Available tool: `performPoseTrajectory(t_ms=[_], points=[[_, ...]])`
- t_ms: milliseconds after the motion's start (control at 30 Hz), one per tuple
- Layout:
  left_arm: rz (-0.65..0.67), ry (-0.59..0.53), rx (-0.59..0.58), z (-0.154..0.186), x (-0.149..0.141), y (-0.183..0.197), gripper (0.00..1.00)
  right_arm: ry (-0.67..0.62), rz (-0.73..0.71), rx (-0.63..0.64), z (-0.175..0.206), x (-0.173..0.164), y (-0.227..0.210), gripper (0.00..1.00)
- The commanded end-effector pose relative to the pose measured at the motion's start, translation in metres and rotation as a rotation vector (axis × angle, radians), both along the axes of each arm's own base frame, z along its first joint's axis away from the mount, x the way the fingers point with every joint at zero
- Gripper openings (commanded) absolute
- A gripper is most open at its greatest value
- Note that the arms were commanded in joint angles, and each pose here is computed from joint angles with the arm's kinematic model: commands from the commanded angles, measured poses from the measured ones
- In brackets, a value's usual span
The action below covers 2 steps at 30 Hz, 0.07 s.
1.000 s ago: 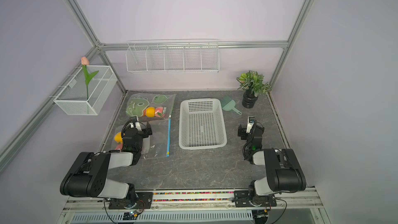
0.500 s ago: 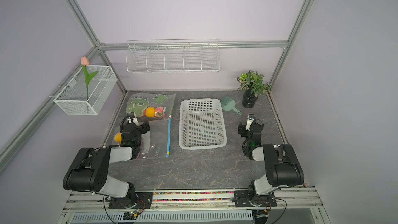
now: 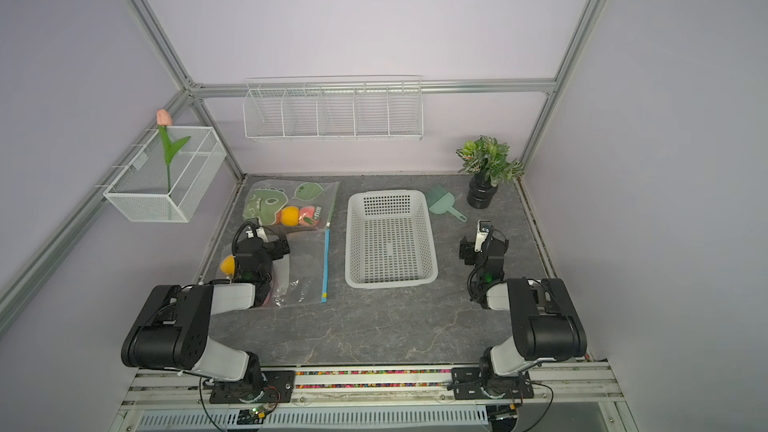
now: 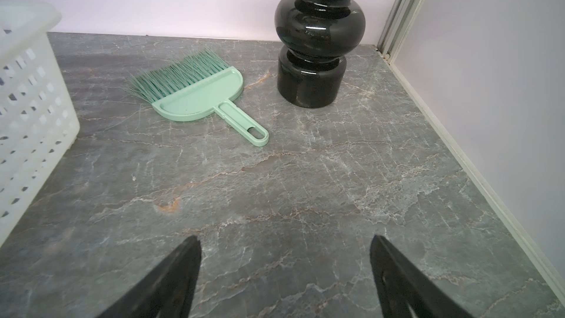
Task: Place the peach in a zip-top bag and seal the zipper
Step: Reset both arms
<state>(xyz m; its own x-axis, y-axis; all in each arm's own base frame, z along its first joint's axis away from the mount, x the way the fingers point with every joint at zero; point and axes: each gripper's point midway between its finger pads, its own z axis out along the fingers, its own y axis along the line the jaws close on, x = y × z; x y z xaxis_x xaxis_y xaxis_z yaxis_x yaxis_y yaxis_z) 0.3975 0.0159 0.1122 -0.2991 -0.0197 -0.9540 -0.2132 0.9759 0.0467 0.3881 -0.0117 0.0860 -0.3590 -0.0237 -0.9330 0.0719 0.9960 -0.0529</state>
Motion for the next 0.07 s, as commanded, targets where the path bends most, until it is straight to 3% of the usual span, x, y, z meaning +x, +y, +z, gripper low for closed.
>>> performPoseTrajectory(t_ms=[0,33], points=[[-0.007,-0.006,-0.01,0.0025,0.0044,-0.0009,0.99,-0.023,-0.02,0.008,0.007,0.0034,-0.0038,0.89],[-0.007,-0.007,-0.011,0.0027,0.0044,-0.0012,1.0,-0.022,-0.02,0.008,0.0068,0.0034,-0.0037,0.89]])
